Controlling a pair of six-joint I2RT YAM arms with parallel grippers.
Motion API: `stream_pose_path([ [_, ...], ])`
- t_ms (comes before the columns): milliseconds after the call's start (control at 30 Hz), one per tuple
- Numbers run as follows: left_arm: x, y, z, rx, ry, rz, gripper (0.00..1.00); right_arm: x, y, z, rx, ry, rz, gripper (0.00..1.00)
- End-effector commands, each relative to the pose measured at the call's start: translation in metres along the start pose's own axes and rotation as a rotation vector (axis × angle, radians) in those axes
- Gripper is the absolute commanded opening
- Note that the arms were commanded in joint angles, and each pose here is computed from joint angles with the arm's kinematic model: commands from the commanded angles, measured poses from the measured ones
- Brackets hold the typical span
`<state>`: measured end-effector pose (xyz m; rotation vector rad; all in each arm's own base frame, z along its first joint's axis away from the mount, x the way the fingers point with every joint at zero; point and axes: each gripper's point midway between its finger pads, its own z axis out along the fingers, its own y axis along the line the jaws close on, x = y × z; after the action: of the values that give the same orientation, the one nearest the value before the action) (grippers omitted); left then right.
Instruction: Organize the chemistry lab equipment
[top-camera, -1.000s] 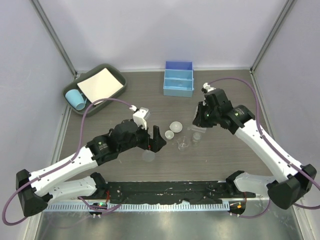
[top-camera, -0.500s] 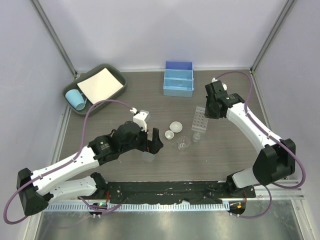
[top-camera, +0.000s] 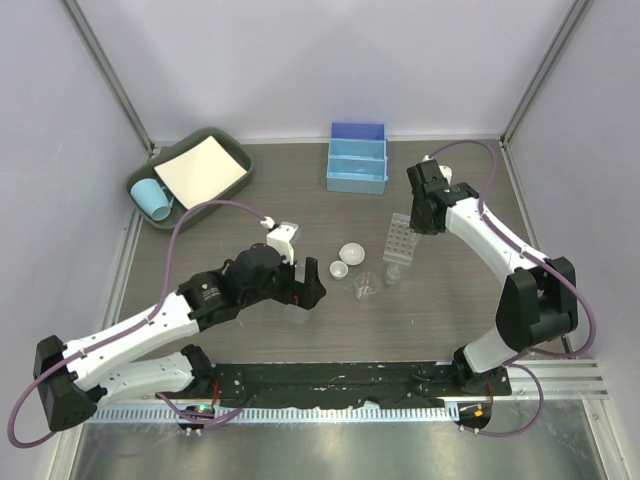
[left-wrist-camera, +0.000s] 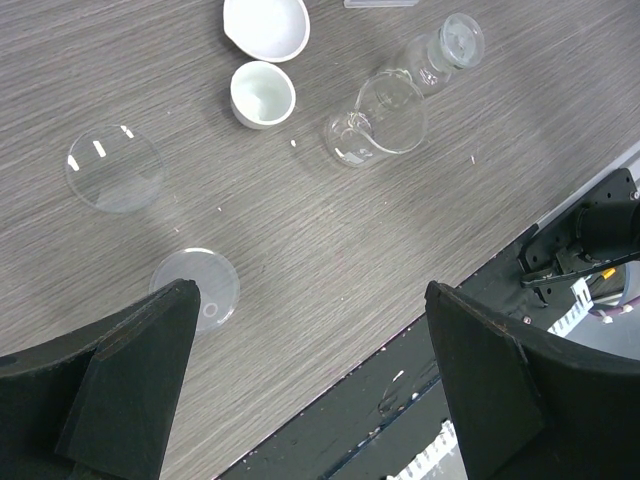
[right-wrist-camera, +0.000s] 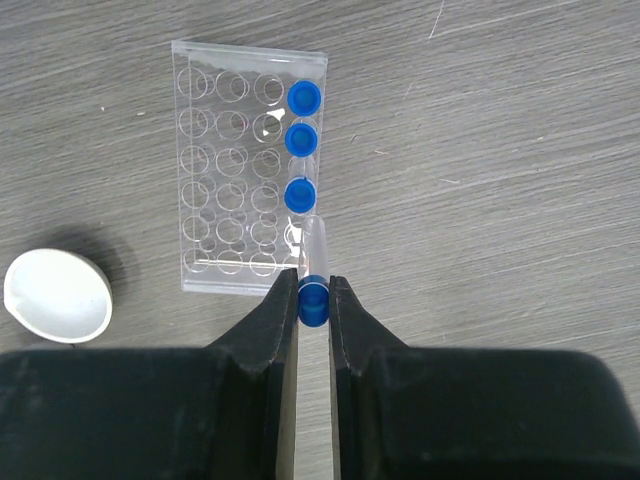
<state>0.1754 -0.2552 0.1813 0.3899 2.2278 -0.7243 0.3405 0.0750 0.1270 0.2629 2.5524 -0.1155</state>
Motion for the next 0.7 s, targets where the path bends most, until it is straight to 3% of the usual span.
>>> stream_pose_path([
  [0,-0.001,0.003,0.004,-0.013,-0.007,0.007,1.0,-0.029,0.005,0.0,-0.001,-0.081,0.025,0.01],
  [667,0.005,0.001,0.016,-0.009,0.024,0.022,1.0,-0.009,0.012,0.024,-0.025,-0.028,0.019,0.01],
])
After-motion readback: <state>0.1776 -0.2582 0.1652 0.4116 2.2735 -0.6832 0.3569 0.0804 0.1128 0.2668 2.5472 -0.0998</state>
